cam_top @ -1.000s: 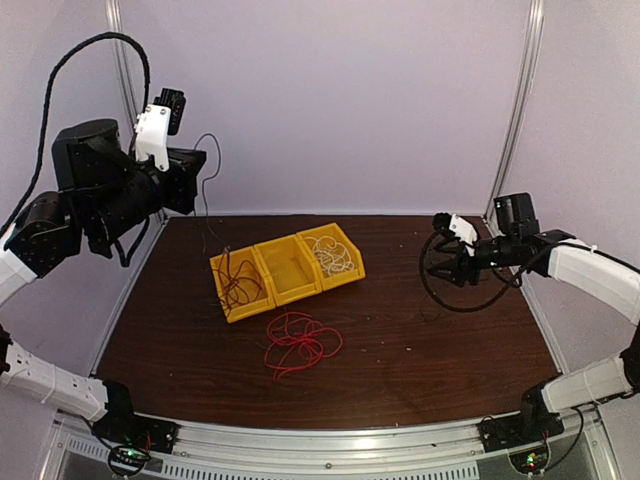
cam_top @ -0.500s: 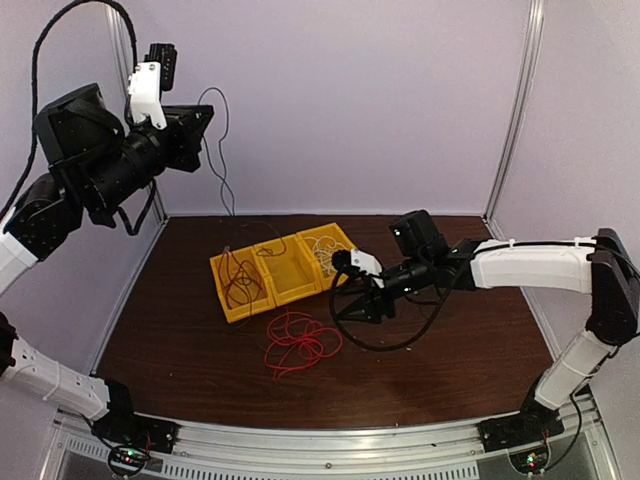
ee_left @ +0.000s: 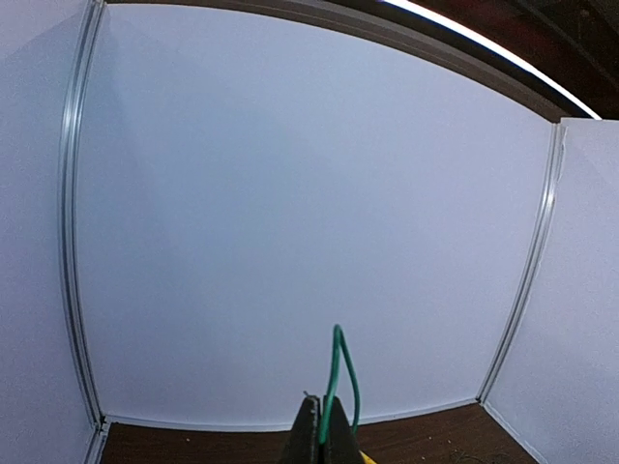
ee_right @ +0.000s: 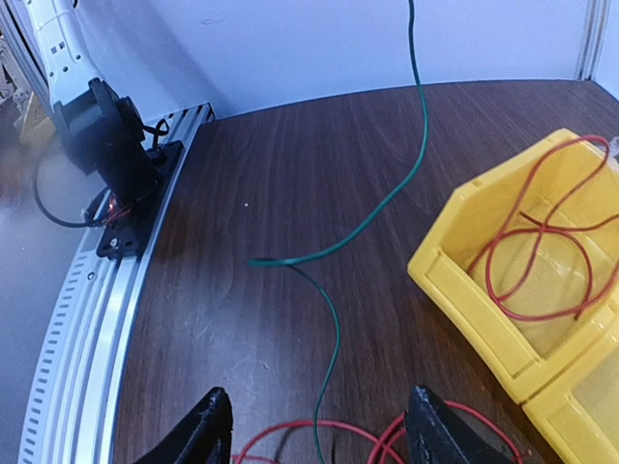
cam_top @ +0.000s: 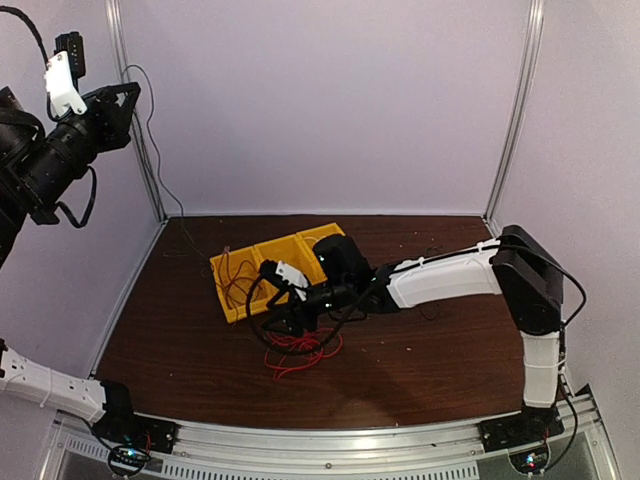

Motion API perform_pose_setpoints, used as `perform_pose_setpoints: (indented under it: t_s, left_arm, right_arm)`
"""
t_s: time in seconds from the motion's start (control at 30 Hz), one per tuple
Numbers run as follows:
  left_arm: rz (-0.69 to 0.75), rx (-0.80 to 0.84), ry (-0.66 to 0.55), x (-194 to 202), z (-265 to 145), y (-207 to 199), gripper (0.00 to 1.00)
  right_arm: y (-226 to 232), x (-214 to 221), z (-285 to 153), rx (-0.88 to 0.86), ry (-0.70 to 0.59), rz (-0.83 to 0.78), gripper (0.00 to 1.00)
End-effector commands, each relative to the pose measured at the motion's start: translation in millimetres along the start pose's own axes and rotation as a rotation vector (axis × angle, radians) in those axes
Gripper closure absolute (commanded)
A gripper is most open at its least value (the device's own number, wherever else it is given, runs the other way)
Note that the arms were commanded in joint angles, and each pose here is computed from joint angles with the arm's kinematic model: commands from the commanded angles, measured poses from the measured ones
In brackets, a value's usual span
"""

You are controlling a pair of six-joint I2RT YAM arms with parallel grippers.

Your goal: Untangle the cables

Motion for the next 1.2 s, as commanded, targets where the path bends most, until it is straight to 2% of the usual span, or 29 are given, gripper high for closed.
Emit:
perform_pose_setpoints:
  t_s: [0.0, 0.3, 0.57, 0.67, 0.73, 0.83, 0.93, 1.0, 1.1, 1.17]
  left_arm:
    - [-0.032, -0.033, -0.002, 2, -2, 7, 1.00]
    - [-0.041, -0.037, -0.003, 1, -5, 10, 1.00]
    - [-0.048, -0.038, 0.001, 4, -10, 15, 1.00]
    - [-0.057, -0.036, -0.002, 4, -12, 17, 1.00]
    - [-0.061, -0.037, -0.003, 4, -14, 19, 1.00]
    - [-0.067, -0.041, -0.003, 5, -16, 22, 1.00]
    - [-0.077, -0.035, -0.001, 5, -18, 22, 1.00]
    - [-0.081, -0.034, 0.004, 5, -18, 22, 1.00]
    - [-0.077, -0.042, 0.011, 7, -18, 24, 1.00]
    - [-0.073, -0.049, 0.013, 9, -18, 24, 1.00]
  right_arm:
    - [5, -27, 27, -0.047, -0.084, 0.088, 0.37]
    - [-4, -31, 76, -0.128, -0.091, 0.240, 0.37]
    - [21, -34, 72, -0.323, -0.098, 0.331, 0.39]
    - [22, -35, 77, -0.377, -0.104, 0.422, 0.47]
    - [18, -35, 83, -0.385, -0.109, 0.486, 0.56]
    - [8, -28, 95, -0.358, -0.102, 0.564, 0.59]
    - [2, -23, 102, -0.336, -0.095, 0.599, 0.67]
    - [0, -23, 105, -0.329, -0.094, 0.603, 0.74]
    - [-3, -31, 99, -0.312, -0.092, 0.561, 0.98]
    - [-6, -44, 86, -0.295, -0.101, 0.514, 1.00]
Point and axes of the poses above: each gripper's point midway between its finger pads, its own z axis out along the fingers, its own y axis along the line the jaws close on, x = y × z, the point moved 3 cm from there along -z, back along the fingers, and after that the axes turned 2 degrees about -z, right-handed, at the moved point
